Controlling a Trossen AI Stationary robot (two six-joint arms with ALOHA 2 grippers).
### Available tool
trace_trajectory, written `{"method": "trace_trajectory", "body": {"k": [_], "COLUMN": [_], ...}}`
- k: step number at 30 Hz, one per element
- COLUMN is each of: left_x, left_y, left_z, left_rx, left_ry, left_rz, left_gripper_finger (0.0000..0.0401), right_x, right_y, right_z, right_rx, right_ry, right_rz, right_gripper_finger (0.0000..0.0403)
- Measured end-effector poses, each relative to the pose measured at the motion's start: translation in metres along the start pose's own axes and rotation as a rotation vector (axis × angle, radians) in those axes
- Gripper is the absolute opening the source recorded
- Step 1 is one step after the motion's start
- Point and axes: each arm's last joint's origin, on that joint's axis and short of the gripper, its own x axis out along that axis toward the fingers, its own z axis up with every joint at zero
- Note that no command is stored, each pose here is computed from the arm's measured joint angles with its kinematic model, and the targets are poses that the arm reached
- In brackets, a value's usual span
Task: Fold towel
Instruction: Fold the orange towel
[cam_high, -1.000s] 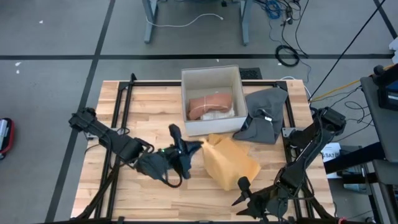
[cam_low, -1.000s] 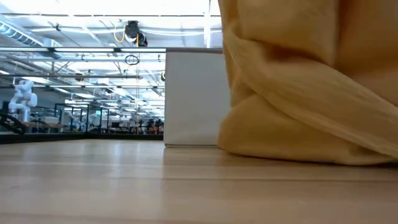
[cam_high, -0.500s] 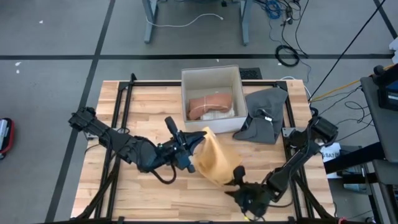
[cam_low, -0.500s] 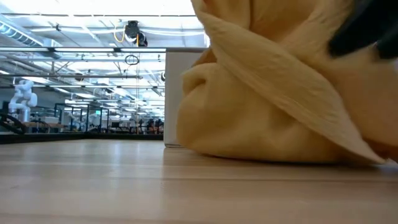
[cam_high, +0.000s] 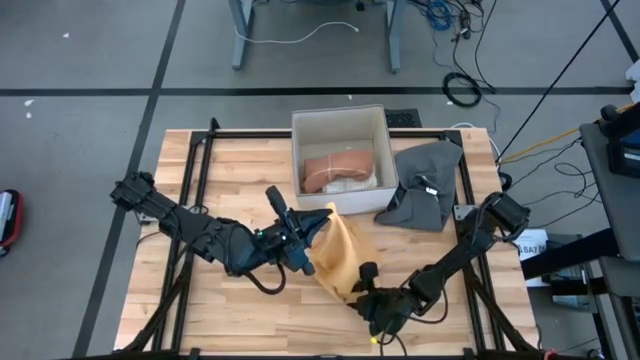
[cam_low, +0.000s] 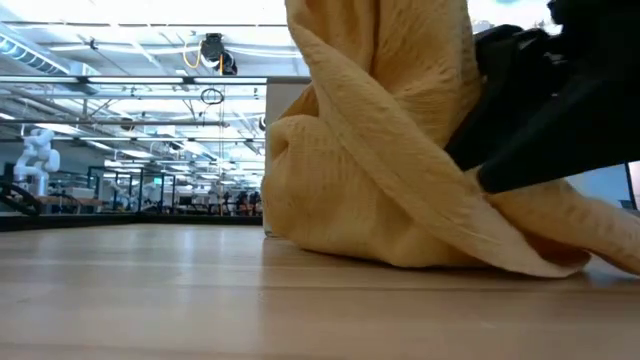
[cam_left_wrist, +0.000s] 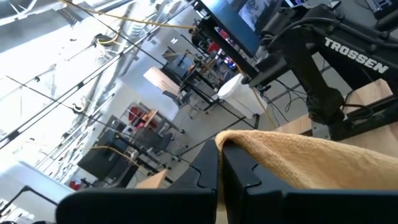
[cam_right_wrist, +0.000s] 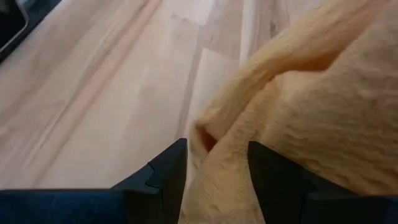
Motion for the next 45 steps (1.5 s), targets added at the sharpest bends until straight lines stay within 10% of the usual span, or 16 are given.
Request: {"method": "trace_trajectory", "body": {"k": [10,14,20,25,33,45], "left_x": [-0.005,-0.007,-0.009,-0.01,-0.006,-0.002], "left_y": [-0.002,-0.005,-0.016,-0.022,-0.026,-0.027], "left_z": [0.002,-0.001,-0.014,-0.026,-0.047,-0.053], "left_rx": [-0.003,0.034,0.083,0.079,0.031,-0.044], "left_ry": [0.004,0.062,0.163,0.23,0.342,0.356], "left_rz": [-0.002,0.013,-0.026,-0.056,-0.083,-0.161], "left_gripper_finger": [0.0,0.0,0.0,0.0,0.0,0.0], "right_x": [0.008,-0.009,-0.056,-0.087,-0.092,-0.023], "right_y": [-0.017,-0.028,-0.056,-0.056,-0.007,0.018], "right_z": [-0.012,-0.016,-0.015,-0.005,0.031,0.002], "right_rx": [-0.069,-0.142,-0.107,-0.082,-0.029,-0.171], "right_ry": [0.086,0.174,0.248,0.21,-0.06,-0.014], "right_rz": [-0.217,-0.304,-0.469,-0.346,0.27,0.155], "right_gripper_finger": [0.0097,0.0012,0.0003,0.0008,0.0059,0.0149]}}
